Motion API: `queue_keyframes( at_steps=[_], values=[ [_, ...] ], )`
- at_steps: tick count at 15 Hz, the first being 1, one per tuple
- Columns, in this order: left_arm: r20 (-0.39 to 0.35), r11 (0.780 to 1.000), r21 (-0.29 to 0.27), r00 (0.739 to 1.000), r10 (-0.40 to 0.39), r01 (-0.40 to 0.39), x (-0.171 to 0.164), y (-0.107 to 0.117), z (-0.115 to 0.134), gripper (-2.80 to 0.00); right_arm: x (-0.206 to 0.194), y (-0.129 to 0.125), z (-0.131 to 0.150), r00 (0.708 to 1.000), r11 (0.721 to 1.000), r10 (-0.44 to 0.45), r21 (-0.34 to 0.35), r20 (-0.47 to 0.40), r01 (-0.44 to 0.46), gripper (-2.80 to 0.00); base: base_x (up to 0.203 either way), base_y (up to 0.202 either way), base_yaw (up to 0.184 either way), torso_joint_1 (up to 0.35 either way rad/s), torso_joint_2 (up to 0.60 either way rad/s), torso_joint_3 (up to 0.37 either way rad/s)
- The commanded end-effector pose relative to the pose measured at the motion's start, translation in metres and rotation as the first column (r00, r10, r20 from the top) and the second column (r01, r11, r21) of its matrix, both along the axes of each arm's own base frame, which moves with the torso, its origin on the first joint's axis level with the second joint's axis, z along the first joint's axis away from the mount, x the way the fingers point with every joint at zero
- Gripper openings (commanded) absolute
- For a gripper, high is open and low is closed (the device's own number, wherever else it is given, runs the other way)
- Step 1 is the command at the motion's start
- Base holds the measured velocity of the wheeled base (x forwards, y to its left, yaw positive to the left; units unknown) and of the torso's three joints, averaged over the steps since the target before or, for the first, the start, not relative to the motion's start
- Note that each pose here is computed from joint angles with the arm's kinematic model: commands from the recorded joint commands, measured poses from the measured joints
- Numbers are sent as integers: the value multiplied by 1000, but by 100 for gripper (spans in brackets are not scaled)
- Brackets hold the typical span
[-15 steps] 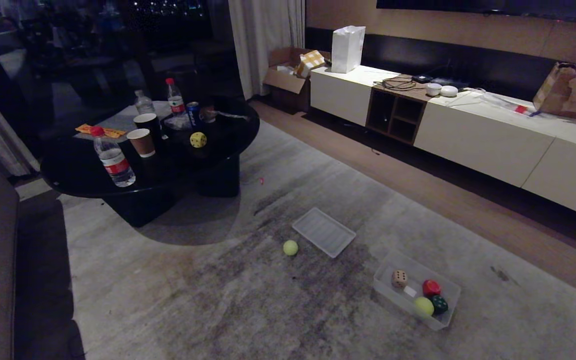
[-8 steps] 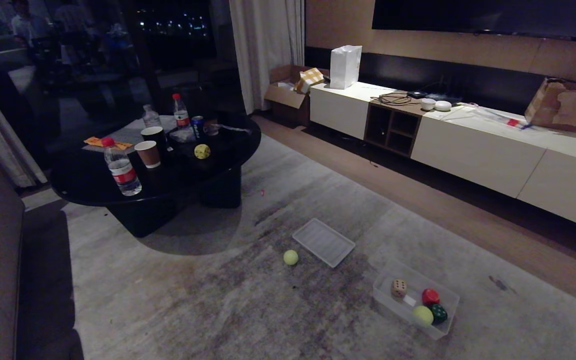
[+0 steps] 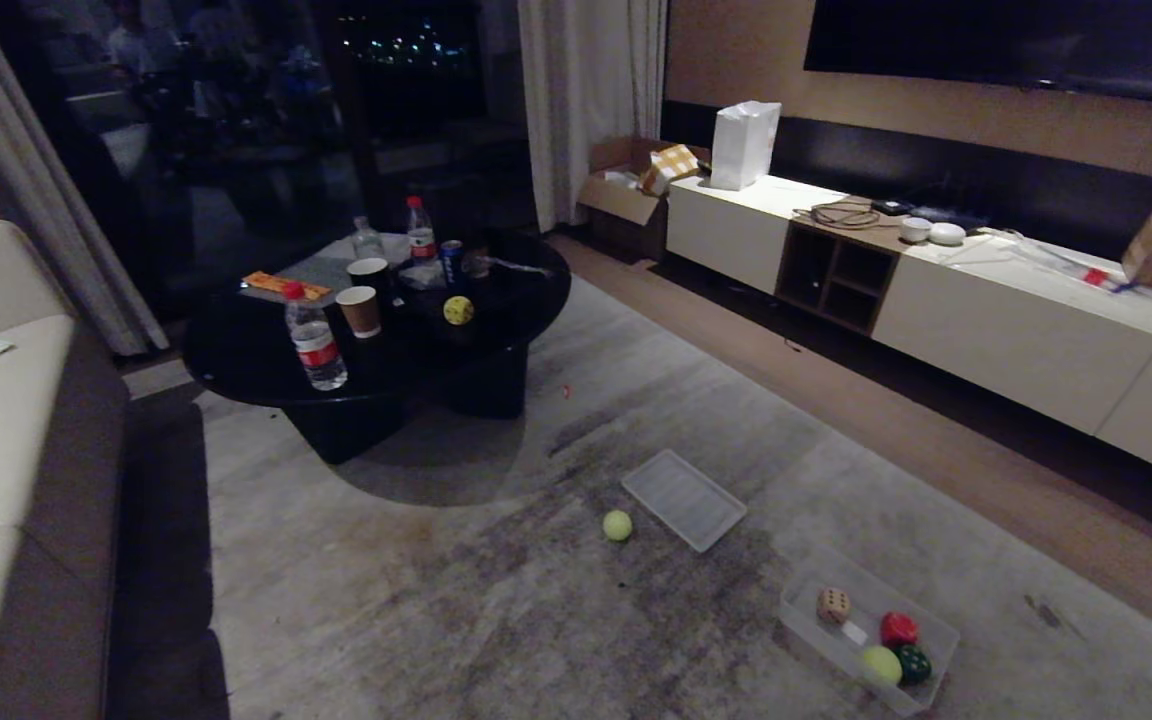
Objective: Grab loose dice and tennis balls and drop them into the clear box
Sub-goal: Pick up the ball on the floor
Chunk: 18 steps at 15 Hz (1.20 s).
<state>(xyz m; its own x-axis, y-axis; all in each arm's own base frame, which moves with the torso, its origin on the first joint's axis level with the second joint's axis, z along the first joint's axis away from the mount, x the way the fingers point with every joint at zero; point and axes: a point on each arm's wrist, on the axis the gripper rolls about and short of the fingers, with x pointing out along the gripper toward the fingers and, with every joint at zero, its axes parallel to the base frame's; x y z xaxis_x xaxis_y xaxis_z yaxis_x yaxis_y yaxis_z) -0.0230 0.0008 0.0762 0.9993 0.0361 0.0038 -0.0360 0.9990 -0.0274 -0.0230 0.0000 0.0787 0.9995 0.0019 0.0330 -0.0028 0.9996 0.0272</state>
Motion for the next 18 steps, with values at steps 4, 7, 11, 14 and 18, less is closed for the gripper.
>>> queue_keyframes(
  at_steps=[4,7,11,14,18],
  values=[
    [-8,1000,-2,1000,2,-2,0,0,-1,-280,1,0,-3,1000,1000,1,0,-13,-1,-280,2,-8,146,84,-187,-102],
    [-8,1000,-3,1000,2,-2,0,0,-1,-280,1,0,-3,1000,1000,1,0,-13,-1,-280,1,0,26,10,-12,-6],
    [-8,1000,-3,1000,2,-2,0,0,-1,-280,1,0,-3,1000,1000,0,2,-13,0,-280,0,0,0,-53,240,163],
    [-8,1000,-3,1000,2,-2,0,0,-1,-280,1,0,-3,1000,1000,0,2,-13,0,-280,0,0,0,-115,400,288],
    [-8,1000,-3,1000,4,-4,0,0,-1,-280,1,0,-3,1000,1000,0,2,-13,0,-280,0,0,0,-32,109,84]
  ],
)
